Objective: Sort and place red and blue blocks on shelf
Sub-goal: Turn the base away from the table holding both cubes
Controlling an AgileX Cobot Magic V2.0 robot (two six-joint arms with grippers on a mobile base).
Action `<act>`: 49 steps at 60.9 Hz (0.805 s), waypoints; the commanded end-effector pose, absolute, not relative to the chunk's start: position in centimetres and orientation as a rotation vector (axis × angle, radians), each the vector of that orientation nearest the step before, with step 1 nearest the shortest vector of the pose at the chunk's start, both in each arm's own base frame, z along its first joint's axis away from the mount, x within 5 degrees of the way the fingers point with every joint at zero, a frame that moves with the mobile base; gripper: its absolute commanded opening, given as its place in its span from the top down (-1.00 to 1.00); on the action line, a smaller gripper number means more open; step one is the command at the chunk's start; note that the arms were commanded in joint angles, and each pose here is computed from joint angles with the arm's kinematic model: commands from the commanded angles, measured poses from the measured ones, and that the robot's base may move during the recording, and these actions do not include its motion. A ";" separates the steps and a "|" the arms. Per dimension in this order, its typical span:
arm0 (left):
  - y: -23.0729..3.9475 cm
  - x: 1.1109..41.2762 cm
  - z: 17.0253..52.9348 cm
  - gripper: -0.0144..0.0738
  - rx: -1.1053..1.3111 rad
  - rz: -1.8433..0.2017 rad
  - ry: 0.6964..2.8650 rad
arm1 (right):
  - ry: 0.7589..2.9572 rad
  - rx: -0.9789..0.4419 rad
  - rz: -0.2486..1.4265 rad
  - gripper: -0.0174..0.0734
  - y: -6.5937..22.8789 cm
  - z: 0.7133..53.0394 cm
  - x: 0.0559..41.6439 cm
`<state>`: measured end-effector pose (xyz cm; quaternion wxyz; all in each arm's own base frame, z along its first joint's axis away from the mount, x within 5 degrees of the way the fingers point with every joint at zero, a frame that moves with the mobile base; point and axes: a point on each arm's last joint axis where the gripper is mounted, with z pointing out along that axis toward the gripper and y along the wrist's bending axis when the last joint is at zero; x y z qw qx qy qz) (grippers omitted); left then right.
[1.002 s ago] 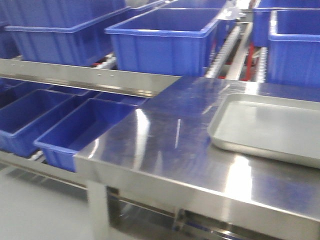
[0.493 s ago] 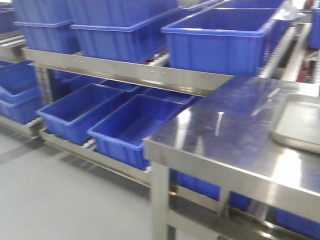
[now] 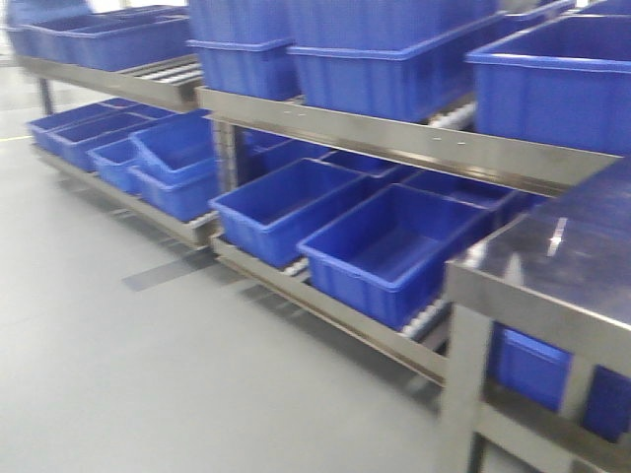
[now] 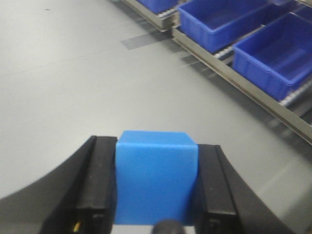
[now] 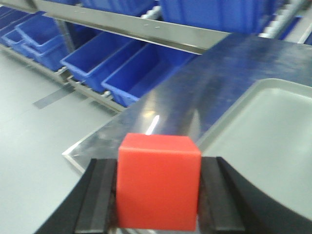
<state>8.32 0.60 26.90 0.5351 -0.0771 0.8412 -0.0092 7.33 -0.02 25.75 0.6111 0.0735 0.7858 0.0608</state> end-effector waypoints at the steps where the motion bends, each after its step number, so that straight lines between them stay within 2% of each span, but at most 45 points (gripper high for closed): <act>1: 0.4 8.6 28.4 0.40 -0.149 -0.041 1.910 | 1.706 0.141 0.136 0.50 0.0 27.4 7.5; 49: 0.4 8.6 28.4 0.40 -0.147 -0.043 1.910 | 1.706 0.141 0.136 0.50 0.0 27.4 7.5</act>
